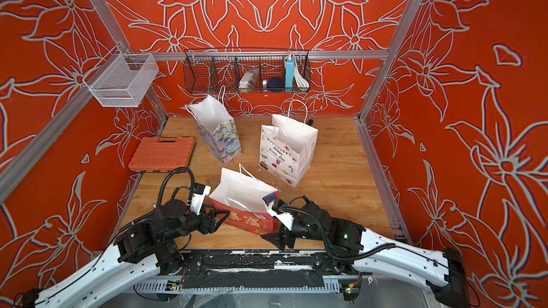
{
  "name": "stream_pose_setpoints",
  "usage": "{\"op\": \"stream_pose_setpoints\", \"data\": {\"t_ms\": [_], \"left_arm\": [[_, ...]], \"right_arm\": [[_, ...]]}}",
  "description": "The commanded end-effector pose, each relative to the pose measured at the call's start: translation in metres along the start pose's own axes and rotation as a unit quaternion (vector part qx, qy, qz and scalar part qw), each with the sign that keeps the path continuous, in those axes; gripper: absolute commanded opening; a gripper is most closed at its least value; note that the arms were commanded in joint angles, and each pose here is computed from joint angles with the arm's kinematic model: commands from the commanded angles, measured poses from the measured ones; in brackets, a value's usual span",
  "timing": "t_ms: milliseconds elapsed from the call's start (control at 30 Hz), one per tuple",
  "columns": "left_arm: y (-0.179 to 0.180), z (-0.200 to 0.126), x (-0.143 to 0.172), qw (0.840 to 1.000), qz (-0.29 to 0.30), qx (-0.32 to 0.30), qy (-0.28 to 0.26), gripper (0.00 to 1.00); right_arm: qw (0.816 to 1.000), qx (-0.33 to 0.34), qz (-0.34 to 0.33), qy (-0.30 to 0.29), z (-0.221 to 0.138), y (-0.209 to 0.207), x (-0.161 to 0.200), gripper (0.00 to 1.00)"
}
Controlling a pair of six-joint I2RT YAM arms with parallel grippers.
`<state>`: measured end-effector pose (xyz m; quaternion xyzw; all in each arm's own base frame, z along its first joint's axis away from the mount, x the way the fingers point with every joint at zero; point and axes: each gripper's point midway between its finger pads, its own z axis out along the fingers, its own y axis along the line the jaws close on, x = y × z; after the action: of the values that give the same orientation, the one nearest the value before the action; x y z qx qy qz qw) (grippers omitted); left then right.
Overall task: Put away the paper bag
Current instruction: Pick up the paper bag from the center of the board.
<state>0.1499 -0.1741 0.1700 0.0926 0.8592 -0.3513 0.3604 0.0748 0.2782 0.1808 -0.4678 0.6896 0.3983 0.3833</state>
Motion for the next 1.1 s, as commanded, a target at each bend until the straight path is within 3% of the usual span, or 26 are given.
{"op": "stream_pose_setpoints", "data": {"t_ms": [0,133,400,533,767,1067], "left_arm": [[-0.005,0.001,-0.001,1.000,-0.008,0.016,-0.004,0.73],[-0.002,0.000,-0.001,1.000,-0.010,0.011,-0.008,0.72],[0.004,0.000,-0.004,1.000,-0.018,-0.005,-0.019,0.69],[0.004,0.004,-0.003,1.000,-0.018,-0.007,-0.011,0.69],[0.007,0.005,0.001,1.000,-0.015,-0.013,-0.004,0.69],[0.011,0.001,0.007,1.000,-0.023,-0.021,0.004,0.69]], "right_arm": [[0.998,0.001,-0.041,-0.049,0.006,0.001,-0.023,0.81],[0.997,0.025,-0.053,-0.058,0.001,-0.006,-0.031,0.79],[0.989,0.115,-0.082,-0.052,-0.057,-0.026,-0.031,0.77],[0.988,0.127,-0.080,-0.031,-0.077,-0.027,-0.027,0.82],[0.986,0.130,-0.107,0.014,-0.064,-0.029,-0.033,0.98],[0.973,0.177,-0.140,0.037,-0.054,-0.049,-0.049,0.98]]}}
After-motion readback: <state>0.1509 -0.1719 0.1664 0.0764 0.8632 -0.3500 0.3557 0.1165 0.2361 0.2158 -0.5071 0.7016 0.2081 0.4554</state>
